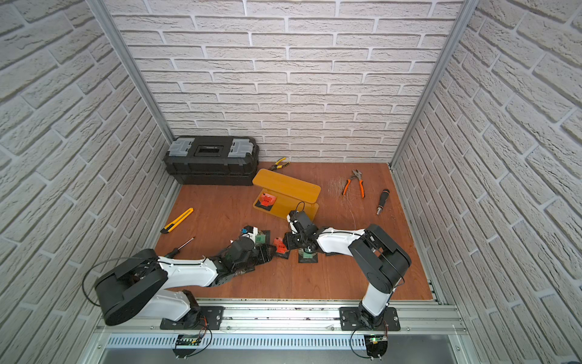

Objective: Place the tea bags on the shelf by color
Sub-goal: Pick up the tea bag from the center of the board.

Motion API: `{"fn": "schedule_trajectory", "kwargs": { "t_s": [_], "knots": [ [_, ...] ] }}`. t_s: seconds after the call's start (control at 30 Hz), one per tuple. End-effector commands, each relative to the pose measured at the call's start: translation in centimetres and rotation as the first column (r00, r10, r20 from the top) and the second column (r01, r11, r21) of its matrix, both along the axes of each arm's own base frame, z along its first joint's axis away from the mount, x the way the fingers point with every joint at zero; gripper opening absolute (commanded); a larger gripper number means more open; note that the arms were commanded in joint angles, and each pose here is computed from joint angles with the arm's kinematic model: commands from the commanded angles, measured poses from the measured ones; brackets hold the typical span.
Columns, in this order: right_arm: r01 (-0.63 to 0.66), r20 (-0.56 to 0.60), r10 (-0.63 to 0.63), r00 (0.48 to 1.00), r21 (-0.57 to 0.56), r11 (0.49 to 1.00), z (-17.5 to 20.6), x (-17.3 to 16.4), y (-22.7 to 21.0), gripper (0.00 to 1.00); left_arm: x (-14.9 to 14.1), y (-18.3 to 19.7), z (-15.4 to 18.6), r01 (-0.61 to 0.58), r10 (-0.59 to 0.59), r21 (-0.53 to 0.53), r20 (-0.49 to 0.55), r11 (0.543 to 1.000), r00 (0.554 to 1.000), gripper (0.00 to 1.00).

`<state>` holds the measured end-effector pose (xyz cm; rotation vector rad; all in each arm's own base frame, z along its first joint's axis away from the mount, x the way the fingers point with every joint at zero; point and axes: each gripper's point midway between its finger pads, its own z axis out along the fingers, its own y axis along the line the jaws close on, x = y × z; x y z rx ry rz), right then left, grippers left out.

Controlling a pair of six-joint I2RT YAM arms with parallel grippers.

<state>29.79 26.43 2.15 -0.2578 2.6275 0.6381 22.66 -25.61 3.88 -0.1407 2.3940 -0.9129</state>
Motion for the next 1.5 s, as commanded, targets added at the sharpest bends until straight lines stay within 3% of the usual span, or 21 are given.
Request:
{"fn": "schedule_trajectory", "kwargs": {
  "t_s": [0.0, 0.73, 1.27, 1.47],
  "knots": [
    [0.017, -0.088, -0.02, 0.996, -0.034, 0.999, -1.7, -2.2, -1.3, 0.42, -0.5, -0.3, -0.3, 0.013, -0.013, -0.023, -0.012, 1.0, 1.0, 0.66],
    [0.008, -0.097, -0.012, 0.995, -0.048, 0.999, -2.4, -2.6, -1.5, 0.42, 0.4, -0.9, -3.0, -0.103, 0.093, -0.119, -0.086, 0.988, 0.992, 0.56],
    [0.004, -0.097, -0.01, 0.995, -0.057, 0.998, -2.5, -2.6, -1.6, 0.42, 0.6, 0.9, -3.7, -0.158, 0.155, -0.052, -0.065, 0.986, 0.986, 0.37],
    [0.004, -0.096, -0.01, 0.995, -0.058, 0.998, -2.4, -2.7, -1.7, 0.42, 0.8, 0.4, -3.6, -0.145, 0.141, -0.067, -0.052, 0.987, 0.989, 0.21]
  ]
}}
